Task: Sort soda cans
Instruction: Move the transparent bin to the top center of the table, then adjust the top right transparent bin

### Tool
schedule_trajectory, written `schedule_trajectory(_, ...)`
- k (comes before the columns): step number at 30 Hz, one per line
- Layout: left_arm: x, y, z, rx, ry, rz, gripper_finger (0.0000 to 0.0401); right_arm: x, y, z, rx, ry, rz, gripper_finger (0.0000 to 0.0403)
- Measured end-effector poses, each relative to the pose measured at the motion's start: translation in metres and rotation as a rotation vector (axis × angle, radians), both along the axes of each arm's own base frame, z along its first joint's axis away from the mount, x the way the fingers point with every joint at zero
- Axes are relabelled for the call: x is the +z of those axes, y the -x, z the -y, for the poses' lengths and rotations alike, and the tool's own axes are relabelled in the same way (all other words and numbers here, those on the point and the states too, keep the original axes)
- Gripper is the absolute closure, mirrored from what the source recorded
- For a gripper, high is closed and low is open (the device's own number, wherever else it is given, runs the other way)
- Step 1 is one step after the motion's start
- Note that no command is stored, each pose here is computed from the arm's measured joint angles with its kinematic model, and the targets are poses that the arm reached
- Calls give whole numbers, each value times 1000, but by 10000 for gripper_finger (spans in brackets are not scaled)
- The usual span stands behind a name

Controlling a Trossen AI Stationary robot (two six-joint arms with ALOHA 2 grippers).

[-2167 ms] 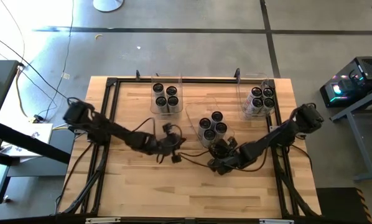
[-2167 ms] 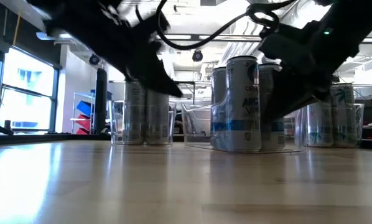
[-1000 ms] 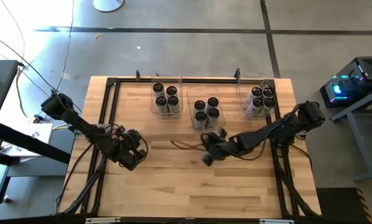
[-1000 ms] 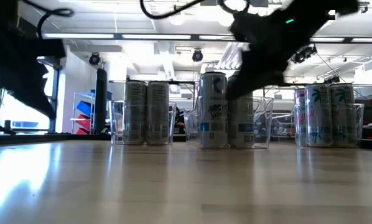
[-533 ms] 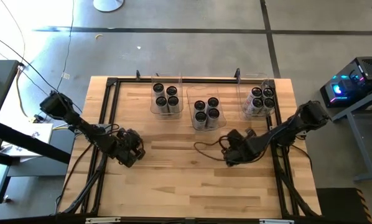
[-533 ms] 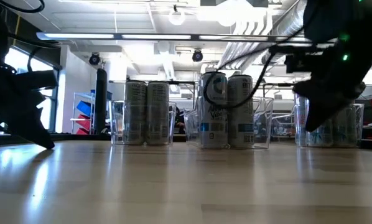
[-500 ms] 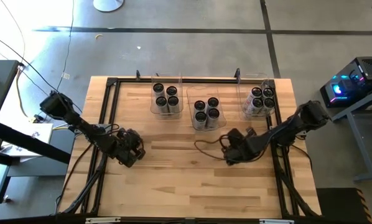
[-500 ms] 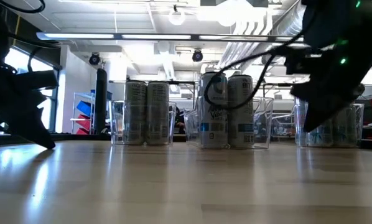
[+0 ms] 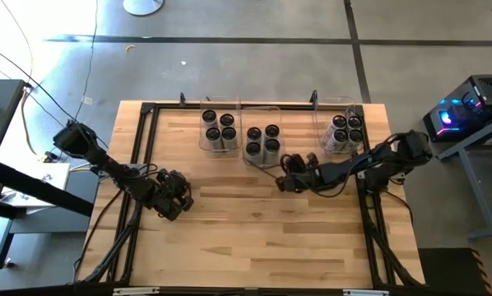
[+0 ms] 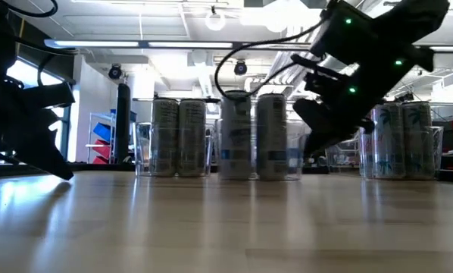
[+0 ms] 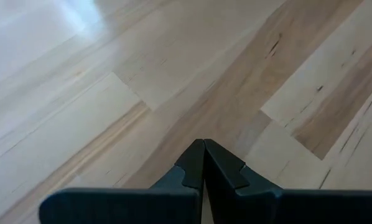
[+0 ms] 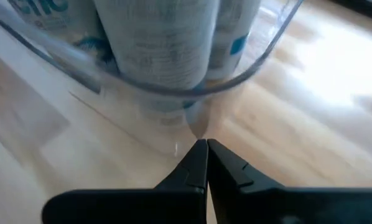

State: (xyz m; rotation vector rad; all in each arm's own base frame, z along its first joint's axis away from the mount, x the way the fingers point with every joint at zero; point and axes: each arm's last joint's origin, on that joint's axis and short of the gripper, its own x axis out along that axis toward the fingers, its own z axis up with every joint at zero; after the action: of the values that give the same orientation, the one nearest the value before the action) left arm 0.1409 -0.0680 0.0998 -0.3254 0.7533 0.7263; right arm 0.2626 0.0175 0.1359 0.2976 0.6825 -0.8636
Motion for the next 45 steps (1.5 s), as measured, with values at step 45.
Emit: schedule_trajectory(45,36,-1,0,-111,6,186,401,30,12,19,27,-16,-5,403)
